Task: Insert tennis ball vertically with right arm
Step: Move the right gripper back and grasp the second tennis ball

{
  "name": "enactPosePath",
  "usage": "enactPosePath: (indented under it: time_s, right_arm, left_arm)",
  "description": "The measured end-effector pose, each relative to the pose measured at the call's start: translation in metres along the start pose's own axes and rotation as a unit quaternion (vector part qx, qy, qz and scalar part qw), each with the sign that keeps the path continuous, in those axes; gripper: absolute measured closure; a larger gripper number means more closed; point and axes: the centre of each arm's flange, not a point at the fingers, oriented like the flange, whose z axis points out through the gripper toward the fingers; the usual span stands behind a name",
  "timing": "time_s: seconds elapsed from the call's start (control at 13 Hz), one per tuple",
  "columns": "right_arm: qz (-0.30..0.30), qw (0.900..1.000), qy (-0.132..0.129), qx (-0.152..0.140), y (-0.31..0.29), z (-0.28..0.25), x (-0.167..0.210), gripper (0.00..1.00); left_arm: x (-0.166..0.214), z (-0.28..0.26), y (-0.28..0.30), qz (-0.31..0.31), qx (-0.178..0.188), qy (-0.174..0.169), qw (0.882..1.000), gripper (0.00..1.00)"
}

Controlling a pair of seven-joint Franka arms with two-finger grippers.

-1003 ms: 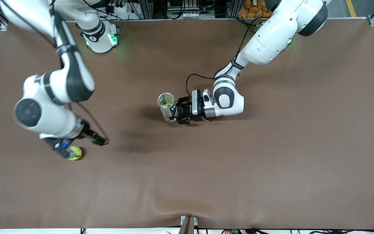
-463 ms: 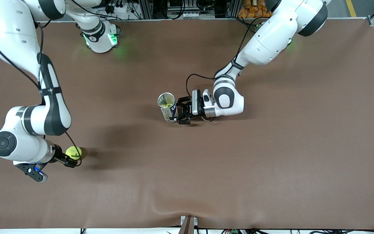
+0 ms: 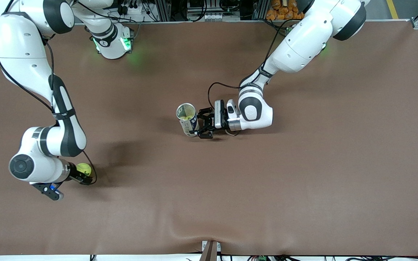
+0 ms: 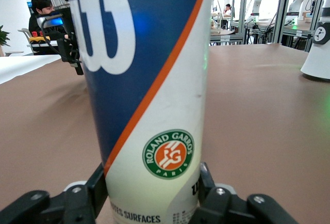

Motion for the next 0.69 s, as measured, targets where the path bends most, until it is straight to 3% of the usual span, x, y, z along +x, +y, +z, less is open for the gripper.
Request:
enactPosePath:
  time_s: [0.31, 0.39, 0.46, 0.69]
  right_arm:
    - [0.000, 1.000, -0.005, -0.002, 0.0012, 0.0063, -0.0030, 0.00]
    - [0.001, 1.000, -0.004, -0.002, 0.0025, 0.0062, -0.0020, 0.07]
    - [0.003, 1.000, -0.004, -0.002, 0.0048, 0.0064, -0.0006, 0.07]
    - [0.005, 1.000, -0.005, -0.002, 0.0075, 0.0058, -0.0002, 0.32]
  left_arm:
    - [0.0000, 0.0000, 0.0000, 0.000, 0.000, 0.000, 1.000, 0.32]
    - [0.0000, 0.0000, 0.0000, 0.002, 0.000, 0.000, 1.000, 0.32]
    - [-0.0001, 0.0000, 0.0001, 0.002, 0.000, 0.000, 1.000, 0.32]
    - [-0.0002, -0.0002, 0.0001, 0.002, 0.000, 0.000, 1.000, 0.32]
